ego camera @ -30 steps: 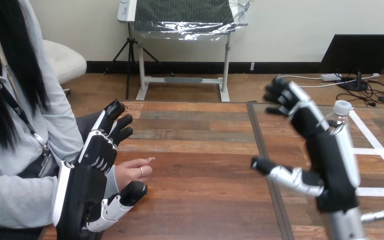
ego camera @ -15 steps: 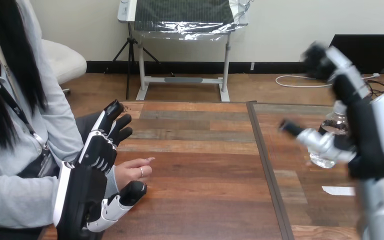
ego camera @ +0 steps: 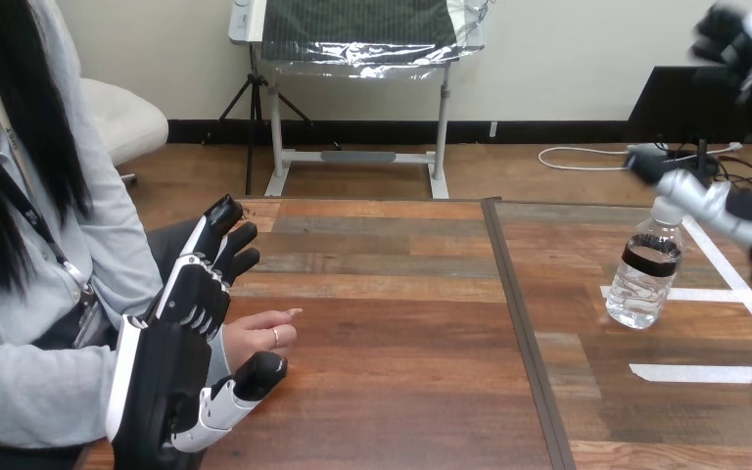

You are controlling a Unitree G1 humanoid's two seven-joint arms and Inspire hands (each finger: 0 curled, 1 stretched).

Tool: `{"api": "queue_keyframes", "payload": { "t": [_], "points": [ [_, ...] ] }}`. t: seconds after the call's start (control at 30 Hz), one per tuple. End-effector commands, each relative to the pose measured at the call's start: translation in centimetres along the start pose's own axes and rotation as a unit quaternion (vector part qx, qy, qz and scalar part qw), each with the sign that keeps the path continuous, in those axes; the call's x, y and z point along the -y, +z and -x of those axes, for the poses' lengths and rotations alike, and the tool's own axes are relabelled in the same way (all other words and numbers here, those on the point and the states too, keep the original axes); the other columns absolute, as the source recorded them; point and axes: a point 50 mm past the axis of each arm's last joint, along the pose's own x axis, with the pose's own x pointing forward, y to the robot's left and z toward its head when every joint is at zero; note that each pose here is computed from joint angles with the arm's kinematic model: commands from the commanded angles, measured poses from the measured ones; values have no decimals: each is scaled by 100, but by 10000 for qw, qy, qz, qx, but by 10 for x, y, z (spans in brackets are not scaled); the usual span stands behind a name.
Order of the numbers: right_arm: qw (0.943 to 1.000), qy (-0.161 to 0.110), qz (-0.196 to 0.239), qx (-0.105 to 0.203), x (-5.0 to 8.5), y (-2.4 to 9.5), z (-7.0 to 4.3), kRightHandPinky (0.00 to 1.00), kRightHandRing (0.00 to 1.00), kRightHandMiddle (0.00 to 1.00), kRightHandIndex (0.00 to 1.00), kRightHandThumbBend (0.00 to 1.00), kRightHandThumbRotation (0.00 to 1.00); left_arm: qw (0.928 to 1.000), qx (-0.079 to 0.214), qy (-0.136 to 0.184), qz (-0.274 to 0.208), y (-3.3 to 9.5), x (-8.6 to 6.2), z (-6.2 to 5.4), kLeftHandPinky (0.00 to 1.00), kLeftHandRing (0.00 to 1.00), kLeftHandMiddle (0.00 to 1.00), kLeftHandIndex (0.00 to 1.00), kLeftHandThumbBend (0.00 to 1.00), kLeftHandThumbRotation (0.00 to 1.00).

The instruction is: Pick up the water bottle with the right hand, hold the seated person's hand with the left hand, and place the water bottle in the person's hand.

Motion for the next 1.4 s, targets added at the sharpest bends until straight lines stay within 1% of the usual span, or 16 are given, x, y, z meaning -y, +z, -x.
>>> {"api": "queue_keyframes", "payload": {
  "t": [0.0, 0.03, 0.23, 0.4, 0.5, 0.63, 0.8, 0.83, 0.9, 0.93, 1.0, 1.03, 1.2, 1.23, 1.37],
  "points": [
    [9986, -208, 361, 327, 10, 9, -38, 75, 80, 82, 85, 97, 49, 9991, 430, -37, -24, 5, 1, -19, 87, 90, 94, 92, 100, 68],
    [9982, -229, 468, 297, 13, 8, -41, 74, 80, 82, 85, 97, 50, 9991, 424, -37, -6, 5, 1, -19, 87, 90, 94, 92, 100, 68],
    [9966, -324, 747, 132, 20, 6, -55, 73, 79, 80, 84, 99, 53, 9992, 402, -8, 28, 5, 1, -19, 87, 91, 94, 92, 100, 67],
    [9951, -358, 925, 35, 24, 4, -66, 73, 79, 79, 83, 100, 54, 9992, 398, -6, 29, 5, 1, -19, 87, 90, 94, 92, 100, 66],
    [9939, -363, 1043, -78, 26, 2, -72, 73, 80, 79, 83, 100, 53, 9991, 428, -21, -22, 5, 1, -18, 87, 90, 94, 92, 100, 67],
    [9919, -363, 1171, -329, 29, -3, -81, 73, 80, 79, 83, 100, 55, 9990, 435, -28, 0, 5, 2, -20, 87, 90, 94, 92, 100, 68],
    [9903, -385, 1203, -577, 30, -7, -88, 73, 81, 79, 83, 100, 55, 9989, 458, -36, 9, 6, 2, -20, 87, 90, 94, 92, 100, 68],
    [9905, -382, 1127, -688, 31, -9, -90, 73, 81, 79, 83, 100, 55, 9989, 459, -37, 18, 6, 2, -21, 87, 90, 94, 92, 100, 68],
    [9907, -375, 1030, -808, 31, -11, -92, 76, 81, 80, 83, 100, 53, 9989, 459, -38, 29, 6, 2, -20, 87, 90, 94, 92, 100, 68],
    [9902, -368, 981, -927, 31, -13, -93, 76, 82, 80, 84, 100, 52, 9989, 462, -30, 37, 6, 1, -21, 87, 90, 94, 92, 100, 68],
    [9894, -359, 935, -1050, 32, -15, -94, 77, 82, 80, 84, 100, 52, 9989, 466, -20, 44, 7, 1, -21, 87, 90, 94, 92, 100, 67],
    [9881, -347, 945, -1162, 32, -17, -96, 78, 82, 80, 85, 98, 50, 9989, 463, -8, 53, 7, 1, -21, 87, 90, 94, 92, 100, 67],
    [9834, -296, 1011, -1476, 34, -22, -99, 79, 82, 80, 85, 100, 53, 9990, 449, 10, 86, 7, 2, -21, 87, 90, 93, 91, 100, 66],
    [9816, -289, 1021, -1586, 34, -23, -100, 79, 82, 80, 85, 100, 53, 9989, 455, 15, 91, 7, 2, -21, 87, 90, 93, 91, 100, 66],
    [9766, -245, 1085, -1843, 35, -27, -102, 79, 82, 80, 85, 100, 54, 9988, 468, 26, 105, 8, 2, -22, 87, 90, 93, 91, 100, 65]
  ]
}}
